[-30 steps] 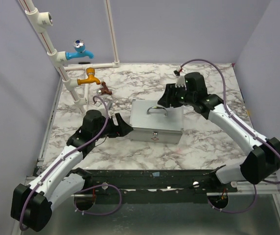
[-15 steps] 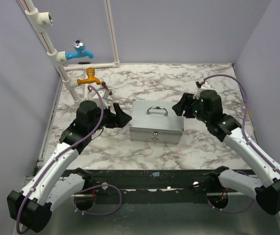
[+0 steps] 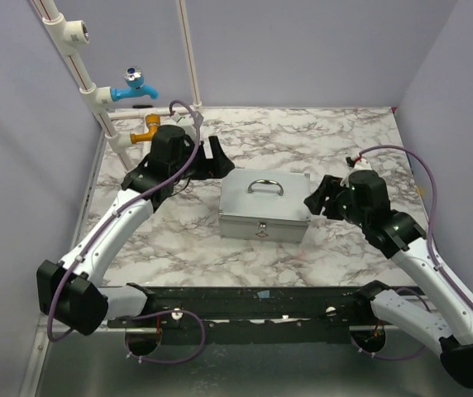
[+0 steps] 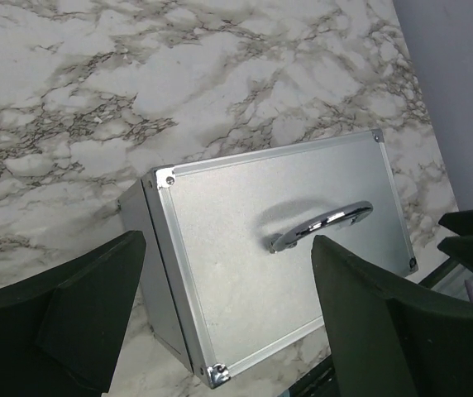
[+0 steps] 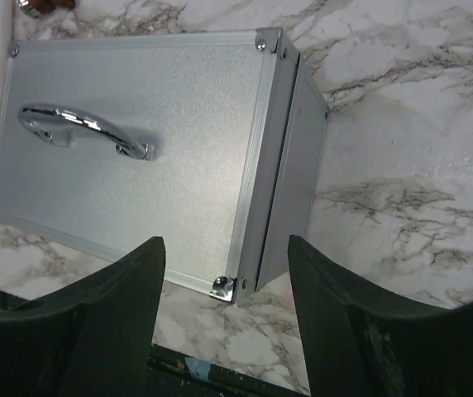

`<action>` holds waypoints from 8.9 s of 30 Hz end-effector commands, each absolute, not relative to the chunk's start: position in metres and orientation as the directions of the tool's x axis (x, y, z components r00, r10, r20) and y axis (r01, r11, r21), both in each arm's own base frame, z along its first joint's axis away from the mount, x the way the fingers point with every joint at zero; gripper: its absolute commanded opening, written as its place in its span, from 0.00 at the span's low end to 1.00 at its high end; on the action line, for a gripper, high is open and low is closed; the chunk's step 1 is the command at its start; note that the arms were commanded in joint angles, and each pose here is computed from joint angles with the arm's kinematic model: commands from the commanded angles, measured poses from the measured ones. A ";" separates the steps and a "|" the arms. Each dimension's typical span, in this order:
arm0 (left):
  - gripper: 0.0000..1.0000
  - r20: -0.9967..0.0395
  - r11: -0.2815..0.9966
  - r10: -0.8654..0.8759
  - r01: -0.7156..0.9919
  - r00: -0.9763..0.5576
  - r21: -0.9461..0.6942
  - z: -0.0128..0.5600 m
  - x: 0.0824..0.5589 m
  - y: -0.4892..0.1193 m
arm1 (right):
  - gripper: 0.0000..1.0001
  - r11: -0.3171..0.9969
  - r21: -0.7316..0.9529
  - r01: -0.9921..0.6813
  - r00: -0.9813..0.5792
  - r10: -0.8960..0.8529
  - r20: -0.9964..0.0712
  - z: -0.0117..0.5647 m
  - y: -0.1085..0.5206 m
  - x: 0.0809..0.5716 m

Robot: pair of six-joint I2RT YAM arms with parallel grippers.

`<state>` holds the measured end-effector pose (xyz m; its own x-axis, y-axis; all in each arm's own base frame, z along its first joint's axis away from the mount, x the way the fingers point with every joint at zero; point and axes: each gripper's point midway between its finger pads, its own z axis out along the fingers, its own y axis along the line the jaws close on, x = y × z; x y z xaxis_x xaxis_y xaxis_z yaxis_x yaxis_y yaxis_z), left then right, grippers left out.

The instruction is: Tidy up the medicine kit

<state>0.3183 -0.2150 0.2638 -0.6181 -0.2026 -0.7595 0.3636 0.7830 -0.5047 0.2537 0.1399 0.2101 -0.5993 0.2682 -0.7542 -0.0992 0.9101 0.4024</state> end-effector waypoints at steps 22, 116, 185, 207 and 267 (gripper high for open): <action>0.81 -0.627 0.816 -0.035 0.340 -0.778 -0.468 0.195 0.407 -0.266 | 0.54 0.872 0.478 -0.104 -0.874 0.149 -0.462 0.133 0.167 0.194; 0.77 -0.685 0.766 0.124 0.508 -0.718 -0.394 0.223 0.284 -0.281 | 0.61 0.759 0.640 0.120 -0.634 0.555 -0.539 0.103 0.177 0.285; 0.28 -0.668 0.466 0.695 0.874 -0.267 0.135 0.192 0.275 -0.278 | 1.00 0.414 0.553 -0.723 -0.485 0.267 -0.833 0.123 0.254 0.220; 0.99 -0.869 0.755 0.349 0.655 -0.352 0.038 0.249 0.273 -0.252 | 1.00 0.323 0.526 -0.786 -0.476 0.226 -0.850 0.130 0.277 0.224; 0.99 -0.764 0.863 0.287 0.502 -0.577 -0.055 0.160 0.266 -0.237 | 1.00 0.286 0.632 -0.720 -0.598 0.207 -0.775 0.133 0.275 0.193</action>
<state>0.2732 -0.2425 0.1829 -0.5270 0.2618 -0.8085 0.5154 0.8549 -0.0591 0.1959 0.2746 0.1334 -0.5854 0.2100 -0.7831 -0.7313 0.2803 0.6218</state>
